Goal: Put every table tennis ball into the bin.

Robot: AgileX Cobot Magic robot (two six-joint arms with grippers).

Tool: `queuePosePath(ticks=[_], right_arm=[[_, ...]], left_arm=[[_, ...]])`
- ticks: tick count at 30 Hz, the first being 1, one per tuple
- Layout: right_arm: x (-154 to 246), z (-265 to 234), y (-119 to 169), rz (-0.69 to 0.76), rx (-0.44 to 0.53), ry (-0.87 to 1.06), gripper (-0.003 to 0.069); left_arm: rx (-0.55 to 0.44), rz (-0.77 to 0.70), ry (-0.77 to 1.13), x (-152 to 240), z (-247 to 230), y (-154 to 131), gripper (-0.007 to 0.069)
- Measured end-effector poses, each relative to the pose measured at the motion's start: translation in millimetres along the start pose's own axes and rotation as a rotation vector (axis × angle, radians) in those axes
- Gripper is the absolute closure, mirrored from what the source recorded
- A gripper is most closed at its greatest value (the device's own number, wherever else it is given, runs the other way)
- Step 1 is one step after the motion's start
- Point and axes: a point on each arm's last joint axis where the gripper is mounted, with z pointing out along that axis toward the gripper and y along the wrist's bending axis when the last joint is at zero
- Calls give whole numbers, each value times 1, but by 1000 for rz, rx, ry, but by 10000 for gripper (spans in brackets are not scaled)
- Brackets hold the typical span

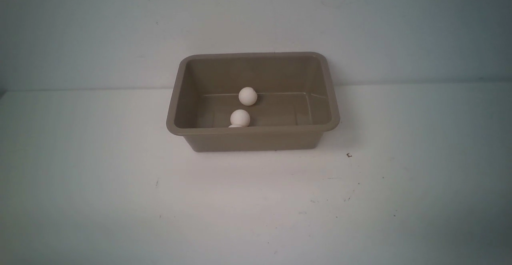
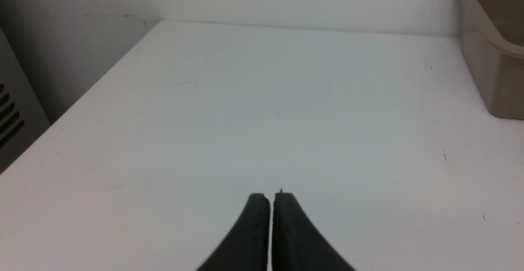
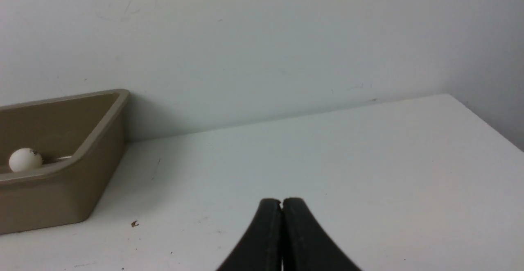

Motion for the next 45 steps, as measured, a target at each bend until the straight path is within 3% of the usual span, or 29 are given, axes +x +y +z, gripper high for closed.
queuePosePath(ticks=[5, 13, 28, 33, 39, 45], right_arm=[[0, -1, -1, -77, 13, -3, 675], [14, -4, -14, -64, 145, 155, 675], [16, -4, -15, -41, 159, 177, 675], [13, -3, -8, 14, 88, 134, 675], [11, -2, -3, -129, 26, 122, 675], [19, -3, -1, -136, 1, 202, 675]], left_arm=[[0, -1, 0, 0, 0, 0, 629], [0, -2, 0, 0, 0, 0, 629], [0, -2, 0, 0, 0, 0, 629], [0, -2, 0, 0, 0, 0, 629], [0, -2, 0, 0, 0, 0, 629], [0, -4, 0, 0, 0, 0, 629]])
